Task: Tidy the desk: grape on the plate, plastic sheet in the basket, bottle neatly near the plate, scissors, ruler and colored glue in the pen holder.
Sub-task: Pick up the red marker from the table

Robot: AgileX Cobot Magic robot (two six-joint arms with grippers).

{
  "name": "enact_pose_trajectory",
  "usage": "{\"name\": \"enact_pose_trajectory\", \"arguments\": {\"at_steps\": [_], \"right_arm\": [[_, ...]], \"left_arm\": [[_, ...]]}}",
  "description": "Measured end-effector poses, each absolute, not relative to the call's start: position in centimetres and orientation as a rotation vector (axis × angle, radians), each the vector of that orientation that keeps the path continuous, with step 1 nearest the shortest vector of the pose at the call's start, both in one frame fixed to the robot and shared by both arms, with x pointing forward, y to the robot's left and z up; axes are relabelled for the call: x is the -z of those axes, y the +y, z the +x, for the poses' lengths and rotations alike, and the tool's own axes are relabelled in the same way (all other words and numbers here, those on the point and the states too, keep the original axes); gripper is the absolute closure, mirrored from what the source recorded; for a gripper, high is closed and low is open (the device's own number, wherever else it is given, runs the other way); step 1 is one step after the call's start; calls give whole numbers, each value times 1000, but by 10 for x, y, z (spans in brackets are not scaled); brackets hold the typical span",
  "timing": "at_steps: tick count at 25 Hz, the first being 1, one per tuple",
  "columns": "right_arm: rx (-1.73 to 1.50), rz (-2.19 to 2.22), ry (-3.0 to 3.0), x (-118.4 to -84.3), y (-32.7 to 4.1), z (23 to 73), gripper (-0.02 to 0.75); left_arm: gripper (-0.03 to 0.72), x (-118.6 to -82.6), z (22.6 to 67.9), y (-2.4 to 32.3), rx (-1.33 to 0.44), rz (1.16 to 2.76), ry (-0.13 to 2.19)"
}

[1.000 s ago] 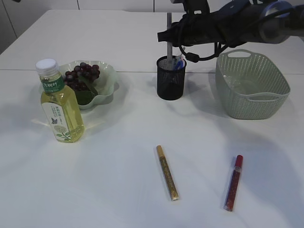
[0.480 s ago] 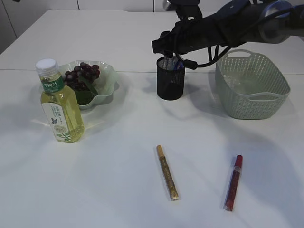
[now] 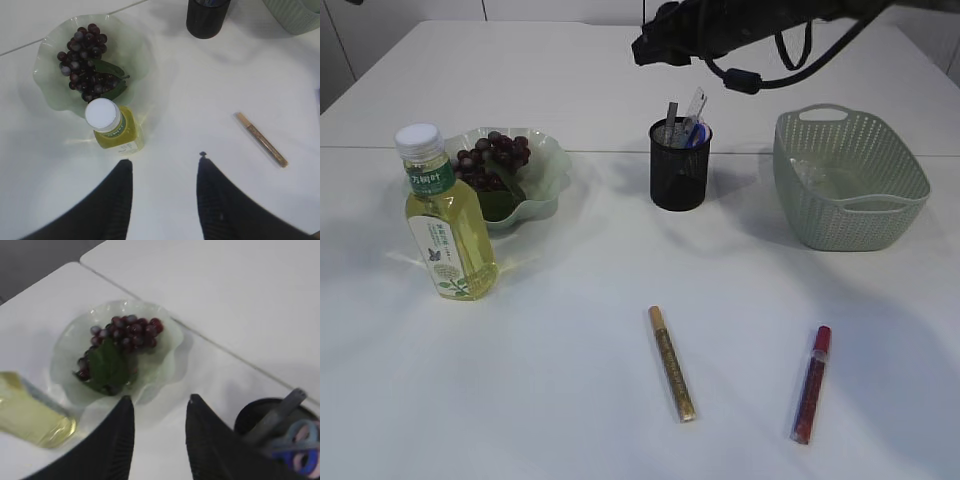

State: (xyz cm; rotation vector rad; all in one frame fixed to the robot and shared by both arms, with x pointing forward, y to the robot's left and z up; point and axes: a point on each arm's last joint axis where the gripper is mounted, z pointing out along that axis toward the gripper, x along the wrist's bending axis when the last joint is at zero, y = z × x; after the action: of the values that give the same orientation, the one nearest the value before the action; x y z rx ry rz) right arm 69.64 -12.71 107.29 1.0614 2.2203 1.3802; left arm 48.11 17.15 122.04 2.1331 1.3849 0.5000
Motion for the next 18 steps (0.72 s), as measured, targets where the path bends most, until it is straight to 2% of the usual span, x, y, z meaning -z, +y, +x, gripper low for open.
{"name": "enact_pose_trajectory", "arguments": {"at_steps": [5, 10, 13, 18], "right_arm": [[-1280, 1198, 2479, -1073, -128, 672, 445], [-896, 1472, 2690, -1055, -141, 652, 445], [-655, 1660, 2654, -1049, -153, 648, 445], [-437, 1820, 2467, -1045, -169, 651, 443]], "left_arm": [[379, -1220, 481, 171, -498, 2133, 1385], [379, -1220, 481, 171, -495, 2132, 1384], [379, -1220, 481, 171, -495, 2132, 1384], [379, -1220, 480, 170, -477, 2129, 1382]]}}
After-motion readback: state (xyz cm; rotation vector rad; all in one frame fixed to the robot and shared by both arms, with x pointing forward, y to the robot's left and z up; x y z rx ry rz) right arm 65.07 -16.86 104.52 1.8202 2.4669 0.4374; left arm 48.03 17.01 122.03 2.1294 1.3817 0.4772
